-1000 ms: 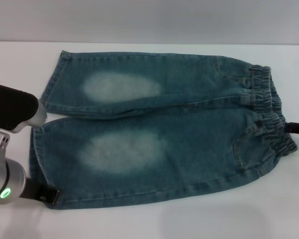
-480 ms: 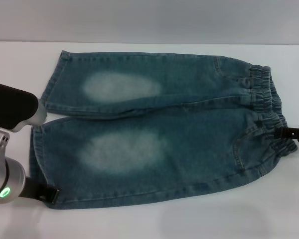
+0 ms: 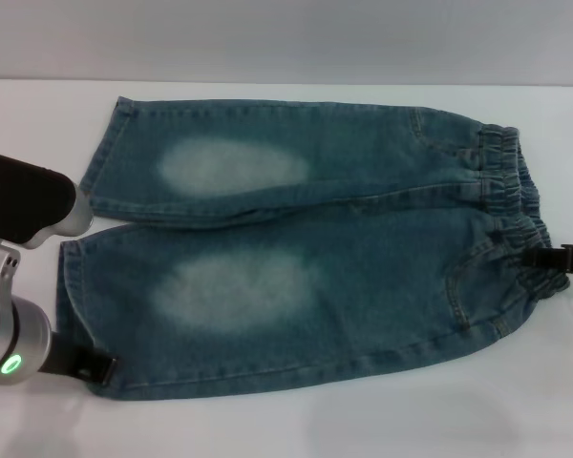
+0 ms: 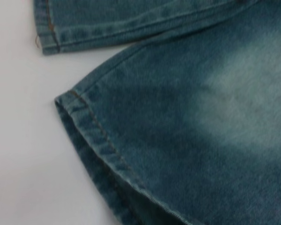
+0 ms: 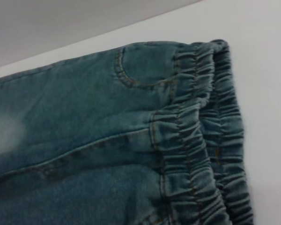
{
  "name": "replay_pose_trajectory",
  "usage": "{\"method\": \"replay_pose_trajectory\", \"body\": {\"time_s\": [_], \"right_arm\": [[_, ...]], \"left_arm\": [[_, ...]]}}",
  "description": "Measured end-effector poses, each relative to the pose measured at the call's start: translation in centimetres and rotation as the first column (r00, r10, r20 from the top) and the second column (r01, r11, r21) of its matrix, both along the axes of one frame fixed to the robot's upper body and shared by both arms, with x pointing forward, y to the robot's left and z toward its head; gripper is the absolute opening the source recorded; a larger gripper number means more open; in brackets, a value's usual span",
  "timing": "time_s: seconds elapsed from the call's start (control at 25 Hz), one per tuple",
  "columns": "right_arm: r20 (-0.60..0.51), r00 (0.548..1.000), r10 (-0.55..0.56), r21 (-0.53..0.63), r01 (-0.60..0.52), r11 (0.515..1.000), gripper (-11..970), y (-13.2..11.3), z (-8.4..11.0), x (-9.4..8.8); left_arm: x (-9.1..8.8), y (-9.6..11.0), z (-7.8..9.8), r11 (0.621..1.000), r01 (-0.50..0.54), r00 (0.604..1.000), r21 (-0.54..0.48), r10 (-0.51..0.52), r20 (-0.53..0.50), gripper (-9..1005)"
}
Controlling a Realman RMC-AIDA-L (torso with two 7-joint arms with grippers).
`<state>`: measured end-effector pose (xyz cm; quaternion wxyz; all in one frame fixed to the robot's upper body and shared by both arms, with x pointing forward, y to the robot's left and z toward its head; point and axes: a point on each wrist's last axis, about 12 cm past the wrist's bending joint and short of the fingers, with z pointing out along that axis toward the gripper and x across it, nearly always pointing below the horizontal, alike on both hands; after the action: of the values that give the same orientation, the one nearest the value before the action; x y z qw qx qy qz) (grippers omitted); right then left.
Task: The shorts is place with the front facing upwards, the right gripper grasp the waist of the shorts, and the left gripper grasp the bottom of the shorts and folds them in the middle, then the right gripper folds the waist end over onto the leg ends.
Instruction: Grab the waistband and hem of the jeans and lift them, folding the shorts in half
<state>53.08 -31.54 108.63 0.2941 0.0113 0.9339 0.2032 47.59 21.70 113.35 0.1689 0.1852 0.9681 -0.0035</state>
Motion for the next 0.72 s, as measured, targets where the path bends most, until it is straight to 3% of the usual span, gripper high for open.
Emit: {"method": "replay_pose_trajectory", "body": {"time_s": [0.44, 0.64, 0.72], "right_arm": [[0.009, 1.0, 0.027, 0.005, -0.027, 1.0, 273, 0.13, 0.27, -0.02], [0.026, 0.999, 0.045, 0.018, -0.045, 0.999, 69, 0.13, 0.43, -0.22], [0.035, 0.998, 0.056, 0.032, -0.057, 0.998, 46, 0.27, 0.41, -0.3]], "left_arm": [[0.22, -0.12, 0.25, 1.0, -0.001, 0.999, -0.016, 0.002, 0.034, 90], [0.35, 0.2, 0.05, 0.999, -0.018, 0.998, -0.029, 0.019, 0.056, 95], [0.29, 0.37, 0.07, 0.999, -0.028, 0.997, -0.038, 0.03, 0.069, 97]]}}
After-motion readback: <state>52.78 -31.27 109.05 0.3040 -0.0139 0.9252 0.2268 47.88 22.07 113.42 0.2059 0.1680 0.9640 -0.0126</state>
